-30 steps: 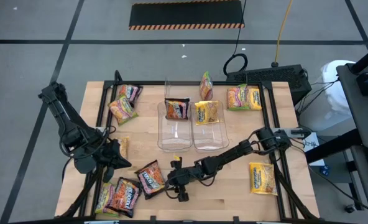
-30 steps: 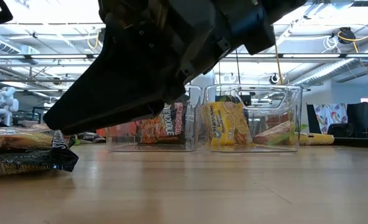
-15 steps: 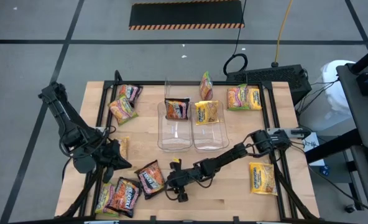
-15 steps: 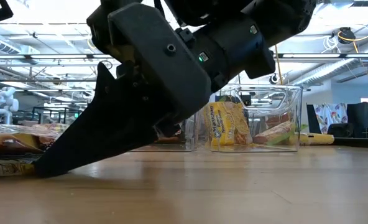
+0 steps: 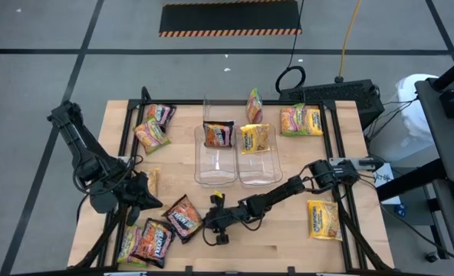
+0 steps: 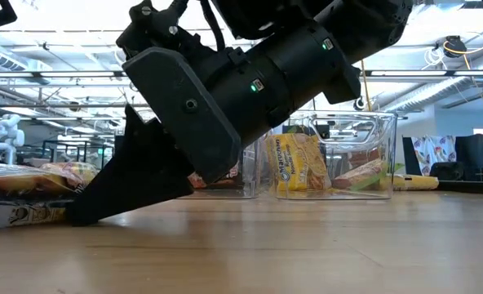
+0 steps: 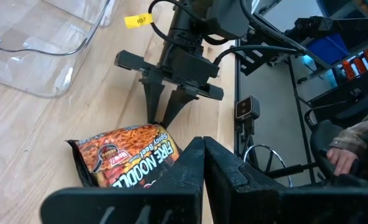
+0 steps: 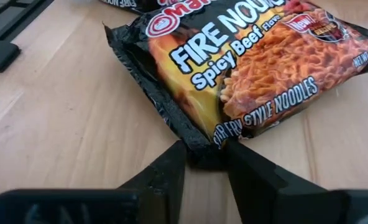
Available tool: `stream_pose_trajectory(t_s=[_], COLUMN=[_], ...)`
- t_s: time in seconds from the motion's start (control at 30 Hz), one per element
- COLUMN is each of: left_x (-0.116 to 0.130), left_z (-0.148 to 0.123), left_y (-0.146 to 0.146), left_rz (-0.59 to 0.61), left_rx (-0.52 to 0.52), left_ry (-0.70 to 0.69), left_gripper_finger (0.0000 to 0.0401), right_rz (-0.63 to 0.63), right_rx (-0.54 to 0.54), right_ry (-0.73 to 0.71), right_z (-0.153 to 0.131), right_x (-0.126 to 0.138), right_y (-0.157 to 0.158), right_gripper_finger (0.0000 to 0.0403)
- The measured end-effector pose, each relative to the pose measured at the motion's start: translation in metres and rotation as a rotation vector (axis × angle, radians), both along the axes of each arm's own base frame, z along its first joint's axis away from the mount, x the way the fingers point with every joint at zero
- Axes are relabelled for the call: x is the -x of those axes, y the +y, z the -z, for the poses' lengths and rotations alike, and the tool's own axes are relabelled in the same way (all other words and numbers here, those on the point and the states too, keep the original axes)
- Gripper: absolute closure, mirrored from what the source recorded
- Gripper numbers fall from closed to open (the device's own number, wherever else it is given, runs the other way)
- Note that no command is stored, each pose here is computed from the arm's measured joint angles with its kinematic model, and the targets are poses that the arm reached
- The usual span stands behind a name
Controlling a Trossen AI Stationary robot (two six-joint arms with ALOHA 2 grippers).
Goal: Sort Maruchan noodles
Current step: Put the black noodle pack into the left transparent bin
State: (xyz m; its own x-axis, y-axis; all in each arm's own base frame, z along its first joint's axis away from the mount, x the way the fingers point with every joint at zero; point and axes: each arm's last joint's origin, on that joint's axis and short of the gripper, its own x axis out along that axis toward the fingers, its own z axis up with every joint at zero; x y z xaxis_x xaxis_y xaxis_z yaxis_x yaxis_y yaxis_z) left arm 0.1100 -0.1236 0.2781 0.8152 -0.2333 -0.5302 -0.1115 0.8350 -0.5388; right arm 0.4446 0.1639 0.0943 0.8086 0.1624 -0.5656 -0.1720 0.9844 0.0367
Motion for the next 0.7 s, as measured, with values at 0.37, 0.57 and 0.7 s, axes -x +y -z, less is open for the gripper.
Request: stream_pose_trajectory(t_s=[0.37, 0.57, 0.7], left_x=[0.0, 0.0, 0.0], left_z=[0.0, 0.0, 0.0], left_y=[0.0, 0.0, 0.0], left_rz=[-0.001, 0.005, 0.009], left_rx=[0.0, -0.019, -0.027], left_ry=[0.0, -0.009, -0.011], left_gripper_finger=[0.0394, 0.0394, 0.0394], right_rz=[0.037, 0.03, 0.029], right_rx=[-0.067, -0.09, -0.106], right_ry=[-0.023, -0.077, -0.124], right_z=[-0.003, -0.024, -0.05], right_x=[-0.002, -0.002, 0.0], right_y=[0.0, 0.001, 0.0], right_gripper_finger=[0.0399, 0.0402, 0.0402])
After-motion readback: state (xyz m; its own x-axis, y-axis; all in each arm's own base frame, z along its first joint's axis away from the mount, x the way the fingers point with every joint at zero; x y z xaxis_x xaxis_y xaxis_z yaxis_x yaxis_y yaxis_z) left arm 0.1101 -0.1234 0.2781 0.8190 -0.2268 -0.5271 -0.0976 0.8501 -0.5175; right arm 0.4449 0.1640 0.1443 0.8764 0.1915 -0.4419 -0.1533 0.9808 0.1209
